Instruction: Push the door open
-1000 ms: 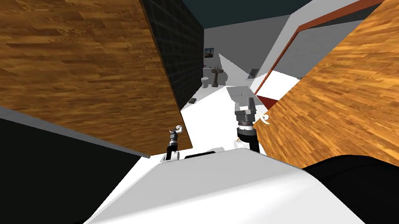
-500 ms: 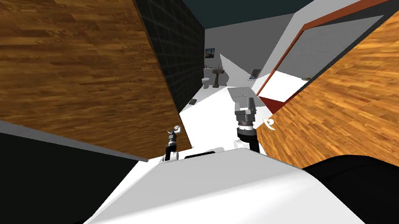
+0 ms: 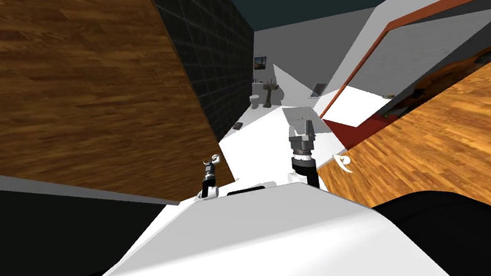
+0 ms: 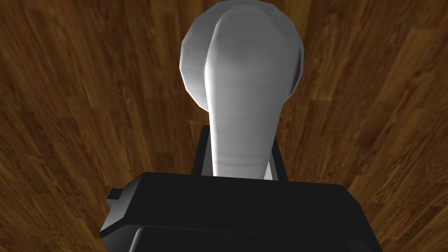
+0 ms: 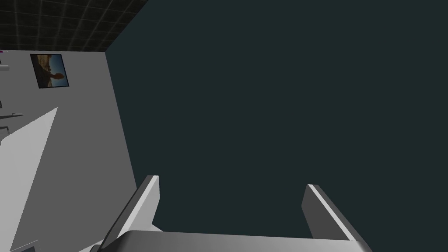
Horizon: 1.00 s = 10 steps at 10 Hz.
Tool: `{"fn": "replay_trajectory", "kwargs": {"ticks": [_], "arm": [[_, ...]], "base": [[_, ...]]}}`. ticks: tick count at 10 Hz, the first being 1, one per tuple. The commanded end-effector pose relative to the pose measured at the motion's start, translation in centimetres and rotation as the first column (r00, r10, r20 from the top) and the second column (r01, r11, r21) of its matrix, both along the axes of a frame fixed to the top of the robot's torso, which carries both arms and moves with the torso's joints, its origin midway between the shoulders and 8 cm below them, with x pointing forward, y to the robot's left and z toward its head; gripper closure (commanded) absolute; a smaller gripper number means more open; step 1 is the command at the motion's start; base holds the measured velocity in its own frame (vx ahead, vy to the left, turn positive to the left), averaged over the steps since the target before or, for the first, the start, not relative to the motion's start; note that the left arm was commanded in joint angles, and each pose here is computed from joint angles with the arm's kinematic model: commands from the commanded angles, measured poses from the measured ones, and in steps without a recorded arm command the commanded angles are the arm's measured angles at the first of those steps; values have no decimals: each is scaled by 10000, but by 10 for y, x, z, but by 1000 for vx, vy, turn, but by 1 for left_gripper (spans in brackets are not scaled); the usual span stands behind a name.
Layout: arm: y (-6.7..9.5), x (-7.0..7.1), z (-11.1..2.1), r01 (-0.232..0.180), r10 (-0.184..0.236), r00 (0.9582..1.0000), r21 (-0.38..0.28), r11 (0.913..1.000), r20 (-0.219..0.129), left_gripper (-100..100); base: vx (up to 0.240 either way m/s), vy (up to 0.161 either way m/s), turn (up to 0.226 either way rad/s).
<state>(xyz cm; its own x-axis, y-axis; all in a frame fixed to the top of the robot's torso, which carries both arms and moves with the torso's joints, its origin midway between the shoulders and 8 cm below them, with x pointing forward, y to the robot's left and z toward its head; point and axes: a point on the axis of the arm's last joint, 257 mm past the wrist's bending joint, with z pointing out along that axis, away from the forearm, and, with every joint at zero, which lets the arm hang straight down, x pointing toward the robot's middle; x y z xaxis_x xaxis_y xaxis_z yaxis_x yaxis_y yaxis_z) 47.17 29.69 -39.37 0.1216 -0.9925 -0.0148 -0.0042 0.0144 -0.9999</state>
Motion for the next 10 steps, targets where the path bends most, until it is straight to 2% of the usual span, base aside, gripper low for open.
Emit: {"fn": "replay_trajectory", "kwargs": {"ticks": [1, 2, 6, 9, 10], "arm": [[9, -1, 3, -105, 105, 9999, 60, 9999, 19, 100], [22, -3, 3, -401, 400, 9992, 75, 9992, 28, 100], [45, -7, 4, -959, 958, 9954, 76, 9954, 45, 100], [64, -11, 4, -1443, 1443, 9895, 53, 9895, 57, 100], [73, -14, 4, -1678, 1677, 9858, 33, 9858, 60, 100]], "base": [[51, -19, 6], [132, -39, 63], [182, -70, 64], [220, -72, 65], [219, -80, 108]]}}
